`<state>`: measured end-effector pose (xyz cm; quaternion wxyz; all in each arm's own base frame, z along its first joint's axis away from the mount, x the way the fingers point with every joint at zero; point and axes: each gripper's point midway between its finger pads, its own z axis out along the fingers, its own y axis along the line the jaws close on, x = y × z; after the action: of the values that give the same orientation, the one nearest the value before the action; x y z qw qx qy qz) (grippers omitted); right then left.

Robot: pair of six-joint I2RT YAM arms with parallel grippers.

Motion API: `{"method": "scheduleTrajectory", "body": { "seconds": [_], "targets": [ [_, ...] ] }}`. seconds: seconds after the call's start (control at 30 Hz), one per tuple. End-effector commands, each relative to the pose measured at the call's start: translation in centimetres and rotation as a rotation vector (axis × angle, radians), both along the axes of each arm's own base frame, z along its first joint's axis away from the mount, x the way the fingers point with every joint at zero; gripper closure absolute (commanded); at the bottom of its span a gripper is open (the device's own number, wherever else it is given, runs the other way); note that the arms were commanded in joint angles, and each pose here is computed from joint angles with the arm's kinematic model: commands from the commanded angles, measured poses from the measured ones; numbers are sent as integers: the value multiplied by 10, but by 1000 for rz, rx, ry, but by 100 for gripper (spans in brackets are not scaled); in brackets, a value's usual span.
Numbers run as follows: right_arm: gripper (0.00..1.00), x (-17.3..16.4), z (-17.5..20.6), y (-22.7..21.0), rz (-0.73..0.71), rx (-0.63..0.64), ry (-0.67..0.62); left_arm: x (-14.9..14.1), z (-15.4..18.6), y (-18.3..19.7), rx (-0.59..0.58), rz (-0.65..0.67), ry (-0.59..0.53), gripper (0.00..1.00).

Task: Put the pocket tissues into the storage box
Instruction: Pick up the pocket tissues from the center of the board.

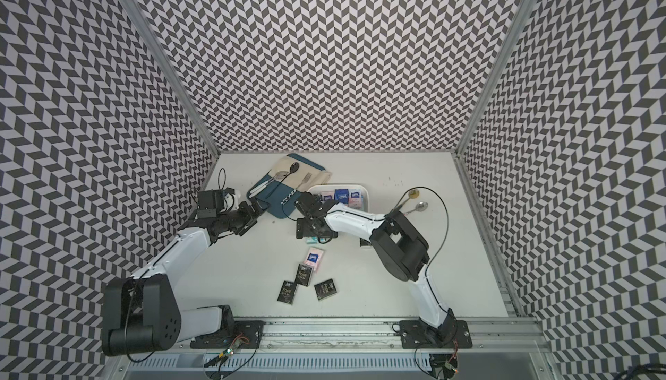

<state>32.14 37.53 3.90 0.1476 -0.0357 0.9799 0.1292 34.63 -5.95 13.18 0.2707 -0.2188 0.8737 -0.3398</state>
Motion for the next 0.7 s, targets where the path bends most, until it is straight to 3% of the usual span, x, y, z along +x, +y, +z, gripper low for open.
{"method": "scheduleTrajectory", "body": {
  "seconds": [0.0,0.13,0.37,0.67],
  "targets": [
    [3,5,-3,-4,-32,-17,-25,-1,6,0,-3,-9,-36,1],
    [10,5,-5,-4,-26,-15,-22,-1,7,1,-8,-8,-37,1],
    [34,4,-1,6,11,20,-24,-2,7,2,-8,-5,-35,1],
    [37,-1,61,38,123,233,-66,-4,3,2,-5,-6,-25,1]
  ]
}}
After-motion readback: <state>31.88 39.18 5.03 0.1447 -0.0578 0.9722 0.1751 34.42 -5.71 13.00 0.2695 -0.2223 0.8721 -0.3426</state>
